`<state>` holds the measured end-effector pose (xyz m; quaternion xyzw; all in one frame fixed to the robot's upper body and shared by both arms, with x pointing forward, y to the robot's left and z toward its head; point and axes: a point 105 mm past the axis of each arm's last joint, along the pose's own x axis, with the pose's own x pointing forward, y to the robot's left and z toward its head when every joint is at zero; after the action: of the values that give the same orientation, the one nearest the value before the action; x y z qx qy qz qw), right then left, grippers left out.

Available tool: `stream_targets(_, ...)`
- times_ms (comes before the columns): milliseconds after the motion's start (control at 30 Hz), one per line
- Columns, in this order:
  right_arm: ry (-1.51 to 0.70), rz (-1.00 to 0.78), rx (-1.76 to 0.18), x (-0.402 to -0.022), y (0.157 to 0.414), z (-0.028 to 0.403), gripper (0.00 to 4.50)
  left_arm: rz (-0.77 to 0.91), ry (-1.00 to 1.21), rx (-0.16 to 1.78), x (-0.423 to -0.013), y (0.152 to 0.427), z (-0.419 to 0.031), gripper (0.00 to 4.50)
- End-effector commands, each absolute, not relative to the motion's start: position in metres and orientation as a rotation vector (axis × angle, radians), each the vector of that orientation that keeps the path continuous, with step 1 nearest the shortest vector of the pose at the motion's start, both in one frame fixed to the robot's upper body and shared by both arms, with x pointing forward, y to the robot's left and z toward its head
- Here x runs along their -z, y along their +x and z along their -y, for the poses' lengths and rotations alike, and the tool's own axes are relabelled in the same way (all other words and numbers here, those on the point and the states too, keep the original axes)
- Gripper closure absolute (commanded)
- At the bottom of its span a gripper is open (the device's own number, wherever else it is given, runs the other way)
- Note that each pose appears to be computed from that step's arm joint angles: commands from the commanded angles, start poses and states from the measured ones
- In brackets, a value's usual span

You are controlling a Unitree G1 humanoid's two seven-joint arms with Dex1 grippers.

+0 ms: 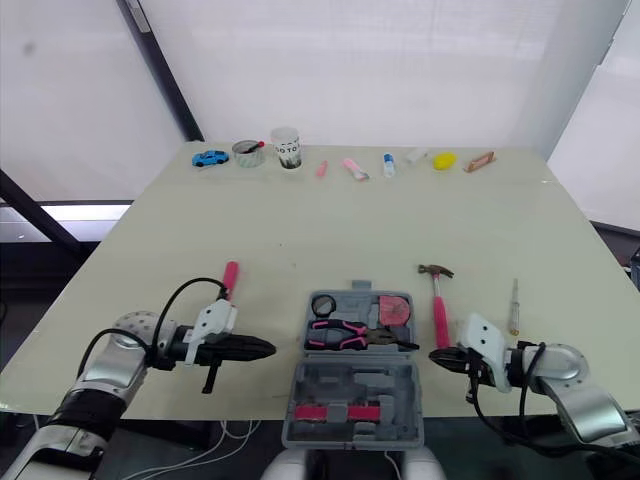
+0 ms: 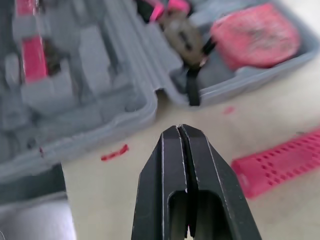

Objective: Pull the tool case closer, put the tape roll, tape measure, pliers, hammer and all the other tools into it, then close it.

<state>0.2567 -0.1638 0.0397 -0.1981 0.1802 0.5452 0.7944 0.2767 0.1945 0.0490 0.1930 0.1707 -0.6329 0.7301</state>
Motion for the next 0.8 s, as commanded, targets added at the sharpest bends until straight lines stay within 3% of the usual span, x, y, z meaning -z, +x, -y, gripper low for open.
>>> stream_targets(33, -0.475, -0.364, -1.201, -0.042, 0.261, 0.159, 4.5, -0.394, 0.431, 1.417, -0.05, 0.278, -0.192, 4.46)
stream_targets(800, -0.51, -0.356, -1.234, -0.029, 0.269, 0.144, 4.5, -0.427, 0.465, 1.453, -0.021, 0.283, -0.173, 4.46)
